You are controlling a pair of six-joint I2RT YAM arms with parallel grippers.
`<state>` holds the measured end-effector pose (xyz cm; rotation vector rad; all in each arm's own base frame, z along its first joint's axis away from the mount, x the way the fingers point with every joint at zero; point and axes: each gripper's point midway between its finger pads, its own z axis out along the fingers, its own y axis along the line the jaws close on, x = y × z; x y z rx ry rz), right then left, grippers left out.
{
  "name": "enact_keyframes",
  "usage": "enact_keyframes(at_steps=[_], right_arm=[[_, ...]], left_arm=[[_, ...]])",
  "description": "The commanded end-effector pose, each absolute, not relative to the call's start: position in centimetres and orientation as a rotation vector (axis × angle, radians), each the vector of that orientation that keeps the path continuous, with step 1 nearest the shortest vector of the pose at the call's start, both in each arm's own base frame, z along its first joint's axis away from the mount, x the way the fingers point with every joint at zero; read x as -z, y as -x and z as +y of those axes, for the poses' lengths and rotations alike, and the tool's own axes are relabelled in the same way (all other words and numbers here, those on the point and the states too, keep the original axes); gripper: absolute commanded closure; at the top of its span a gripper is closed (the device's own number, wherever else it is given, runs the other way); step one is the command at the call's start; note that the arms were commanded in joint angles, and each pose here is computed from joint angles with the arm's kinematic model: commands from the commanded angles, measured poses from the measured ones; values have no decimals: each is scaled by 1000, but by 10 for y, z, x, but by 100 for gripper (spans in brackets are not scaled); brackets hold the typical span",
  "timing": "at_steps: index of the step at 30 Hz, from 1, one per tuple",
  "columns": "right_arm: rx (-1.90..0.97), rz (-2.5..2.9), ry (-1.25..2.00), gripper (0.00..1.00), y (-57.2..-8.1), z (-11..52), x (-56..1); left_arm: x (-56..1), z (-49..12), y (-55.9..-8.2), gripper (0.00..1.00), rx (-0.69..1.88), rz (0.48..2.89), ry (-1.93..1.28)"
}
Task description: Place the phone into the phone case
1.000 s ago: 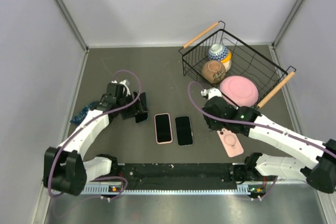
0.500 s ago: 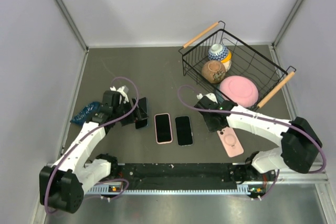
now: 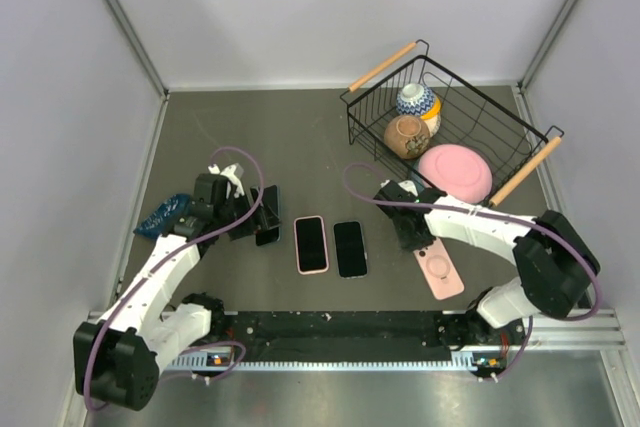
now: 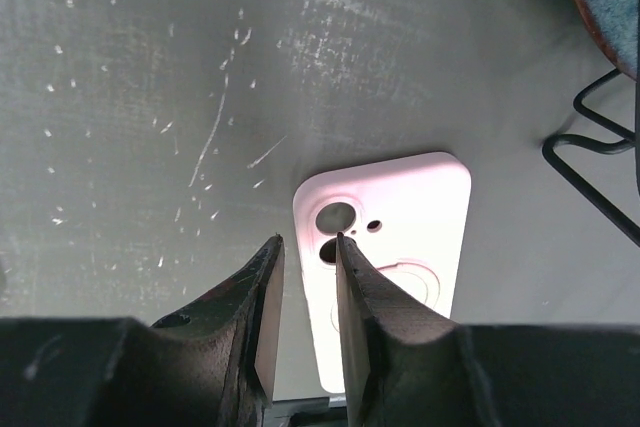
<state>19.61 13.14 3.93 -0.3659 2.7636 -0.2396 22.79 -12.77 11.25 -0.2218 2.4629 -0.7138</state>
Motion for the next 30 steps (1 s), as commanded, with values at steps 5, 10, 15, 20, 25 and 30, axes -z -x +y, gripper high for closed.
enact_keyframes(at_steps=[5,10,15,20,25,30], right_arm=[[237,2783,345,74,-203,130,-24],[241,2795,374,75,-203,131,-15],[237,2799,387,76,-205,133,-9],[201,2784,418,90,-208,138,-15],[4,2723,422,100,-209,158,-45],[-377,2639,445,100,-199,199,-97]], left_arm=[[-137,-127,-242,100,709,2360,181],[-138,-130,-242,100,728,2356,177],[-142,-130,-242,100,732,2345,168],[-143,-129,-244,100,715,2347,171],[-149,-126,-245,100,697,2337,171],[-164,-116,-250,100,623,2314,169]])
